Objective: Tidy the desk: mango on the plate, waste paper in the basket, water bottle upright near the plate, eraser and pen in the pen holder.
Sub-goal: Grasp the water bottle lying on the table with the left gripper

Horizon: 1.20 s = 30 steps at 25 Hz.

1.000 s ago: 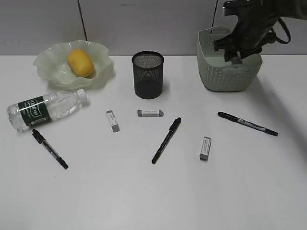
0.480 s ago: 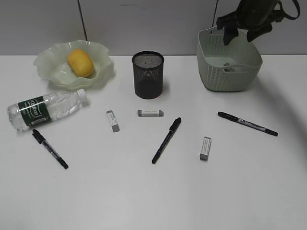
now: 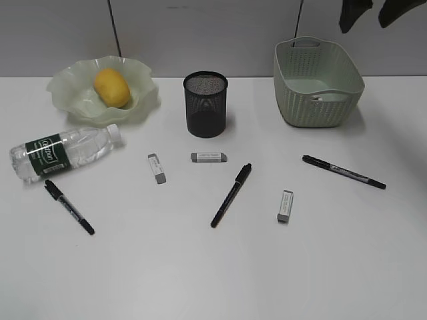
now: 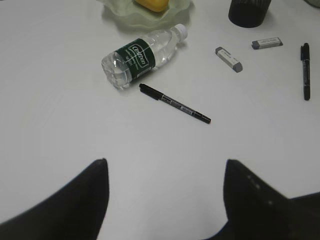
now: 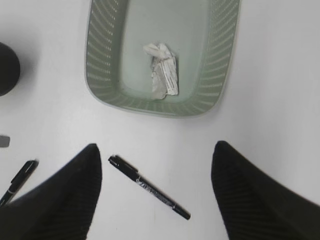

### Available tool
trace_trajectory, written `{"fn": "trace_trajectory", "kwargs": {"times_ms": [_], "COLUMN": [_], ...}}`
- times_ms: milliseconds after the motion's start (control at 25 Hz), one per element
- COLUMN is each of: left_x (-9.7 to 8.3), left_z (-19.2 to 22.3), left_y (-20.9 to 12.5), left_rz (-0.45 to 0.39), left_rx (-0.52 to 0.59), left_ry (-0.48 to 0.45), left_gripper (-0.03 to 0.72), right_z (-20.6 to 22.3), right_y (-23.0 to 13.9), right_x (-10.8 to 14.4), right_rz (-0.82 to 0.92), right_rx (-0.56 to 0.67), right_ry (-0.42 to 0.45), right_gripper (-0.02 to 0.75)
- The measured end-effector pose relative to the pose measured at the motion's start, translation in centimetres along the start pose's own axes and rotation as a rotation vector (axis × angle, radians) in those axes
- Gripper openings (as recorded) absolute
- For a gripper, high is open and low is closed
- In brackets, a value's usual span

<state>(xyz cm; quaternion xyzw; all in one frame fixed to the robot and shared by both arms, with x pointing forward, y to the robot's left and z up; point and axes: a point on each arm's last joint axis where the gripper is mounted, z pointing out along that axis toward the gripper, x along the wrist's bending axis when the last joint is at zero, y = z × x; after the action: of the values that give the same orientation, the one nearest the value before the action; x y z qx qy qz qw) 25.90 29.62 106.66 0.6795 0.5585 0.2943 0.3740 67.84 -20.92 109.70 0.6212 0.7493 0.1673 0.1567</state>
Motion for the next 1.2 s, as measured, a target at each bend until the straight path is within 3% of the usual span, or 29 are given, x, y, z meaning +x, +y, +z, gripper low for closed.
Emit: {"fn": "trace_trajectory", "kwargs": {"times_ms": [560, 800, 1200], "left_x": [0.0, 0.0, 0.0], "left_z": [0.0, 0.0, 0.0], "left_y": [0.0, 0.0, 0.0], "left_rz": [0.001, 0.001, 0.001], "left_rx": [0.000, 0.000, 0.000], "left_ry": [0.000, 0.000, 0.000], "left_gripper": [0.527, 0.526, 0.523], "right_z": [-9.1, -12.5, -13.3], "right_y": [-9.9, -15.8, -26.1], "right_x": [-0.4, -0.6, -0.8], "right_rz": [-0.002, 0.005, 0.013], "right_rx": [0.029, -0.088, -0.199], "right_ry": [0.003, 0.006, 0.011], "right_gripper": [0.534, 0.529, 0.529]}}
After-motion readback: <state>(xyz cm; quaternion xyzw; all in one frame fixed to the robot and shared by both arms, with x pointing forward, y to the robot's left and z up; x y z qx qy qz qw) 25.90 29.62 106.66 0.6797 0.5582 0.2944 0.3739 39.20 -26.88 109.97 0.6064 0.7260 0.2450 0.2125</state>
